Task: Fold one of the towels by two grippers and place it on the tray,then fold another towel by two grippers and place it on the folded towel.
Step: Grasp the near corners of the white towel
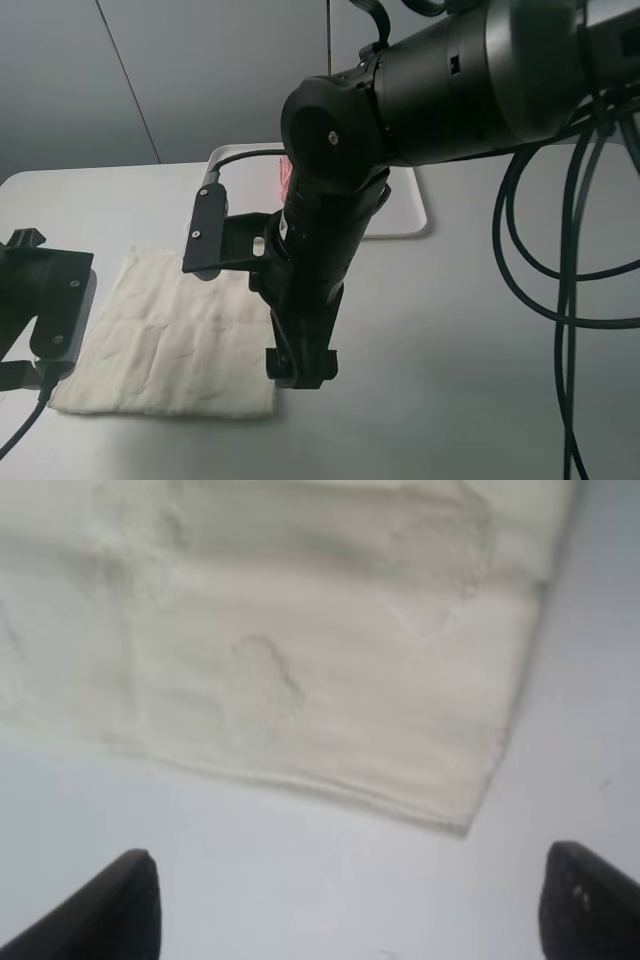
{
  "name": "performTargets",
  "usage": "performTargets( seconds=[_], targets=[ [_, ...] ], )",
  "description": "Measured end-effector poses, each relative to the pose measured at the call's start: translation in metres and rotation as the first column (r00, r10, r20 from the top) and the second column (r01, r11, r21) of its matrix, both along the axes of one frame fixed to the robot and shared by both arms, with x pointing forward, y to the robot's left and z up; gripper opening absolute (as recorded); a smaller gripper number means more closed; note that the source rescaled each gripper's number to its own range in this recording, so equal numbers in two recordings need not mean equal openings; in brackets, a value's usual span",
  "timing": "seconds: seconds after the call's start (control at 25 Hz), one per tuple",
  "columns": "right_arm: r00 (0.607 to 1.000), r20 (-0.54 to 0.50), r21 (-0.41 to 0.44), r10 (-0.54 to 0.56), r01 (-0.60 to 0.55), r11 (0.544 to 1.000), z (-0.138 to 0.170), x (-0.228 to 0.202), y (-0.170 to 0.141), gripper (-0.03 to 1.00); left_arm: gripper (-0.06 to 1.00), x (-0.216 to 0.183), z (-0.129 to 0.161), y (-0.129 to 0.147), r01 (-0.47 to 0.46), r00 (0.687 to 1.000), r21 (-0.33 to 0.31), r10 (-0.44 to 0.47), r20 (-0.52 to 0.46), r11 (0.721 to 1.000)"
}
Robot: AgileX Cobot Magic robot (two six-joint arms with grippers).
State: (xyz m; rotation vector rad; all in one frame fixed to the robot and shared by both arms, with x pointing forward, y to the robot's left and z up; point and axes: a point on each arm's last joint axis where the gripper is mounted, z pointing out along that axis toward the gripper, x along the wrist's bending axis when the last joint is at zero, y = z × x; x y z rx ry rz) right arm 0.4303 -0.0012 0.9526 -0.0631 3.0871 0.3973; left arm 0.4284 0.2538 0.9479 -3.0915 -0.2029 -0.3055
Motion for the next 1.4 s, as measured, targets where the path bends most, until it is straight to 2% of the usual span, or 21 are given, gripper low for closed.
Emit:
performTargets(
  seconds=[0.16,0.32,0.56,0.64,0.8,1.0,1.12,1.32,1.4],
  targets=[
    [1.000,0.000,0.039,-0.022,0.022,0.999,0.001,0.001,0.003,1.00,0.97,0.002,-0.009,0.003,0.044,0.998,0.058,-0.041,-0.055,0.997],
    [1.000,-0.006,0.043,-0.019,0.019,0.999,0.000,-0.002,0.005,1.00,0.97,0.004,-0.023,0.005,0.088,0.989,0.105,-0.074,-0.127,0.991],
    [0.998,-0.050,-0.021,0.041,-0.042,0.999,-0.027,-0.018,0.018,1.00,0.97,0.007,-0.044,0.006,0.131,0.968,0.148,-0.095,-0.232,0.980],
    [0.996,-0.066,-0.046,0.052,-0.055,0.997,-0.038,-0.022,0.021,1.00,0.97,0.007,-0.049,0.006,0.135,0.964,0.148,-0.095,-0.247,0.980],
    [0.995,-0.074,-0.062,0.061,-0.065,0.996,-0.050,-0.026,0.026,1.00,0.97,0.008,-0.054,0.004,0.142,0.972,0.123,-0.114,-0.207,0.982],
    [0.996,-0.069,-0.058,0.050,-0.054,0.997,-0.055,-0.026,0.028,1.00,0.97,-0.015,-0.069,0.010,0.256,0.939,0.109,-0.220,-0.264,0.961],
    [0.998,-0.055,-0.033,0.031,-0.033,0.999,-0.055,-0.025,0.030,1.00,0.97,-0.022,-0.074,0.011,0.277,0.934,0.099,-0.244,-0.263,0.956],
    [0.998,-0.066,-0.020,0.012,-0.014,1.000,-0.054,-0.026,0.032,1.00,0.97,-0.019,-0.074,0.009,0.281,0.941,0.088,-0.257,-0.219,0.956],
    [0.998,-0.065,-0.021,0.013,-0.015,1.000,-0.054,-0.026,0.032,1.00,0.97,-0.017,-0.074,0.008,0.254,0.953,0.082,-0.234,-0.194,0.964]
  ],
)
